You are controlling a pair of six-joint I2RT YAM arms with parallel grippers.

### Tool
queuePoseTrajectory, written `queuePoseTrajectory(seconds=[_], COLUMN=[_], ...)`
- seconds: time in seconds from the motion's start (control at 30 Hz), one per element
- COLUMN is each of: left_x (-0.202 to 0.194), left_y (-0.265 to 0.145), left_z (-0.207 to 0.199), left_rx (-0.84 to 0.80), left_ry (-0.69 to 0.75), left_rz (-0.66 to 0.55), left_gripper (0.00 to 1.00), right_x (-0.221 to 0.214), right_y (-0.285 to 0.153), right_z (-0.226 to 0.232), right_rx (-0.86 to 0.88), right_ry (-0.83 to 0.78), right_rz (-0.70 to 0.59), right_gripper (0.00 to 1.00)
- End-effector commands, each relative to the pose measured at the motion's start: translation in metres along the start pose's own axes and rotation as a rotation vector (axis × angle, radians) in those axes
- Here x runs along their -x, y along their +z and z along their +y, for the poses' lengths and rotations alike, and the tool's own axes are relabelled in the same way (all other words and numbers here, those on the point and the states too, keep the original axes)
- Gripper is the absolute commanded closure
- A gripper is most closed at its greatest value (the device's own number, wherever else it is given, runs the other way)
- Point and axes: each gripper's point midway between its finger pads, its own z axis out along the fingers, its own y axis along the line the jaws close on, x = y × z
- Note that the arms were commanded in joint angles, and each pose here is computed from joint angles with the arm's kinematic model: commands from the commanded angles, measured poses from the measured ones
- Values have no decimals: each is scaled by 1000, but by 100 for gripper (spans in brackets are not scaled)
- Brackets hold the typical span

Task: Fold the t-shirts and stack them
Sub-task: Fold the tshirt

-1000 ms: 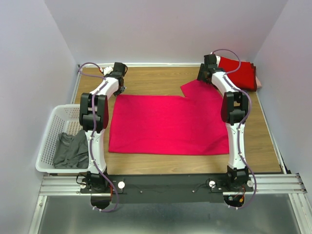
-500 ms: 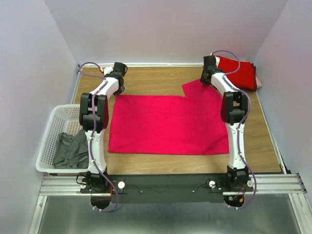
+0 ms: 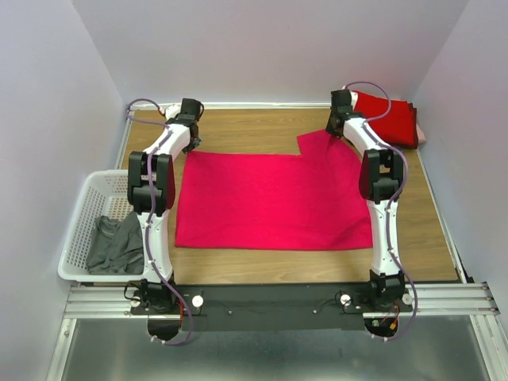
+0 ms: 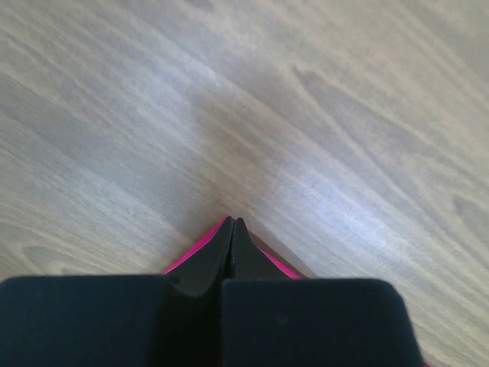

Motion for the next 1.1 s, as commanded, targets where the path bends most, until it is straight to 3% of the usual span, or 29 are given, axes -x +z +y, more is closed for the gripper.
queuePoseTrajectory(seconds=[0.0, 0.17, 0.43, 0.57, 0.7, 1.07], left_x=[39, 60, 58, 52, 44, 11], left_y=[-11, -22, -27, -33, -39, -44], left_z=[-16, -25, -11, 3, 17, 53], left_rx=[-68, -99, -71, -55, -50, -19], left_ry=[-32, -34, -43, -64, -85, -116], left_rz=[-83, -123, -110, -98, -90, -33], left_gripper=[100, 100, 100, 100, 100, 100], right_x=[45, 73, 81, 66, 24, -17], right_y=[-31, -52, -83, -103, -115, -179], right_z=[0, 1, -7, -18, -33, -61], right_rx=[-26, -22, -21, -36, -43, -27], right_ry=[31, 52, 79, 100, 117, 205], right_rz=[-99, -165, -190, -175, -115, -111], right_gripper=[99, 99, 99, 99, 99, 99])
